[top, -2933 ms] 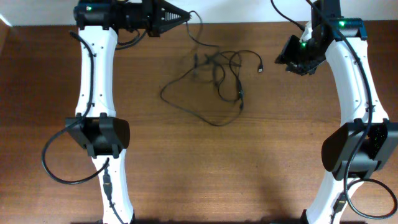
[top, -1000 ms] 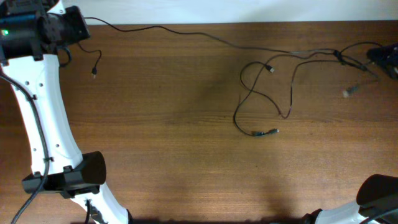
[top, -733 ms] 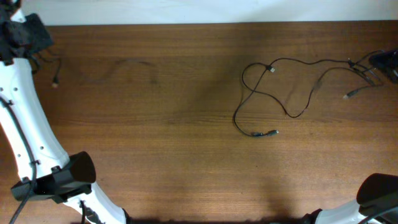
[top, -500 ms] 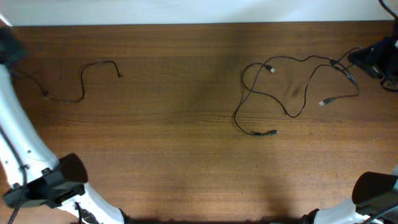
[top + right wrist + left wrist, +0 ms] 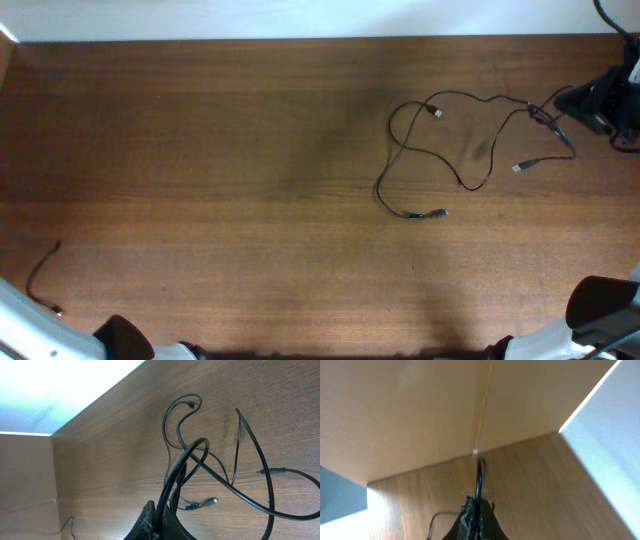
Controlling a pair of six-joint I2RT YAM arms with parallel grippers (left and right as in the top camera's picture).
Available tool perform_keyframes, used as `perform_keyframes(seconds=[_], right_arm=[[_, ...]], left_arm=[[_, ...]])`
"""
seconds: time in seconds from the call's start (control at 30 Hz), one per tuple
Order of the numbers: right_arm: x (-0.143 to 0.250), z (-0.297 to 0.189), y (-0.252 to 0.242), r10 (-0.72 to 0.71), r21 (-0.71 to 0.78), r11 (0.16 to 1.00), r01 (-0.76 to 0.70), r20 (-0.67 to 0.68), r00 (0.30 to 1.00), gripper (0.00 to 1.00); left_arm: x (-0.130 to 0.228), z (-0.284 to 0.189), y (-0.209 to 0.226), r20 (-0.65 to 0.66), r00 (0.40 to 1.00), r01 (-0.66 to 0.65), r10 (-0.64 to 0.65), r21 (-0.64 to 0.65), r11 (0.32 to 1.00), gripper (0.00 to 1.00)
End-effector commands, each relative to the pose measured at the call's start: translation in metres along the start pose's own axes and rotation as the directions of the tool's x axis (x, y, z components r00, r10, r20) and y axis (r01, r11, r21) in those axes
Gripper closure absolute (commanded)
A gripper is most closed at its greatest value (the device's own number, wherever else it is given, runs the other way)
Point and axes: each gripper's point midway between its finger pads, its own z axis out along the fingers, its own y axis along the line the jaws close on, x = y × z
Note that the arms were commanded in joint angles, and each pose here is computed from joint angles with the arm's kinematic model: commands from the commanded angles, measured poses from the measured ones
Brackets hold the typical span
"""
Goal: Untangle cables
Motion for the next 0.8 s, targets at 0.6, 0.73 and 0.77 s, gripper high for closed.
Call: perform_keyframes(seconds=[0.6, 0.73, 0.77], right_arm=[[0.0, 0.002, -0.004, -0.021, 0.03, 0.999, 0.021, -0.005, 1.0, 0.96], [0.001, 0.002, -0.003, -0.02, 0.027, 0.999, 0.02, -0.007, 1.0, 0.96], [0.002, 0.003, -0.001, -0.025, 0.026, 0.999, 0.025, -0.01, 1.0, 0.96]], left_arm=[[0.297, 0.237, 0.077, -0.217, 0.826, 0.238, -0.519, -0.702, 0.672, 1.0], [0.254, 0.236, 0.049, -0.401, 0.87, 0.052, -0.287, -0.504, 0.862, 0.01], [0.244, 0.233, 0.037, -0.442, 0.864, 0.03, -0.239, -0.429, 0.903, 0.01]])
